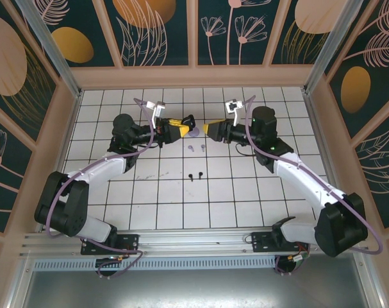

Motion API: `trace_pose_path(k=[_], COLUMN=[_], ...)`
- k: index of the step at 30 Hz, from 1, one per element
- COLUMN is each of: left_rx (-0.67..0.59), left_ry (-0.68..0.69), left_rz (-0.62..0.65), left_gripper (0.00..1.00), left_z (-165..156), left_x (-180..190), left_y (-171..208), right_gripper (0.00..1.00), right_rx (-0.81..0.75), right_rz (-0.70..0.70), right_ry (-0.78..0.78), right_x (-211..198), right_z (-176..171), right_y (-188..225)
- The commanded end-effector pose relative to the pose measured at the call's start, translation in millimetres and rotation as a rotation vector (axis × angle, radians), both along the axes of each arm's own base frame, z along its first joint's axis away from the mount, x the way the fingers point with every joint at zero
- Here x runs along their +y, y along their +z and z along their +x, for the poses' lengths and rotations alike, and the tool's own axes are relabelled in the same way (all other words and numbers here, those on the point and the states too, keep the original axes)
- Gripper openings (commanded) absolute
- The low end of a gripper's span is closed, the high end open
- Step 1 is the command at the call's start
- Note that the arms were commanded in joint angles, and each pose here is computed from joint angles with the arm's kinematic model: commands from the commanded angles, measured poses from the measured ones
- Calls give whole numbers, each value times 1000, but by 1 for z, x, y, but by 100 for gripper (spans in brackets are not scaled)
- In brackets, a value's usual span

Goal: Insert wireless bluetooth earbuds into charging case

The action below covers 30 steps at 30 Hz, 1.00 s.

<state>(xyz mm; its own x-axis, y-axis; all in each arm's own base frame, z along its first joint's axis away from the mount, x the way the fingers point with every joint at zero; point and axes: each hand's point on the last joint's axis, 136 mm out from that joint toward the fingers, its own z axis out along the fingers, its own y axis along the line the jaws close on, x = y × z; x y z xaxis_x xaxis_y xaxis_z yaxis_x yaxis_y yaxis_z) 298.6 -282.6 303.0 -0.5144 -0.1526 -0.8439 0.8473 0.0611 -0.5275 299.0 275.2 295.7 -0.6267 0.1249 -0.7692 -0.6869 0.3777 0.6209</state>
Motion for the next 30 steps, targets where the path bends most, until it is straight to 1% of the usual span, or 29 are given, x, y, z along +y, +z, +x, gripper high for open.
trace_pose_path(k=[1,11,21,26,30], left_rx=[-39,-32,-37,-42,-43], left_ry=[-33,-28,-31,-34,-36], left_rz=[-27,-25,-28,-28,-29], left_gripper=[0,0,0,0,0], left_z=[-7,-6,-6,-9,-10], left_x=[-1,-1,-2,-1,-1], left_y=[9,7,9,10,11], right_gripper=[46,42,38,35,29], right_rx=[-45,-62,-50,-51,-49], right_rz=[52,67,56,54,51], right_ry=[51,67,70,51,41], right_x=[12,27,37,37,38], right_z=[-2,1,7,13,17], right_y=[22,31,27,27,27])
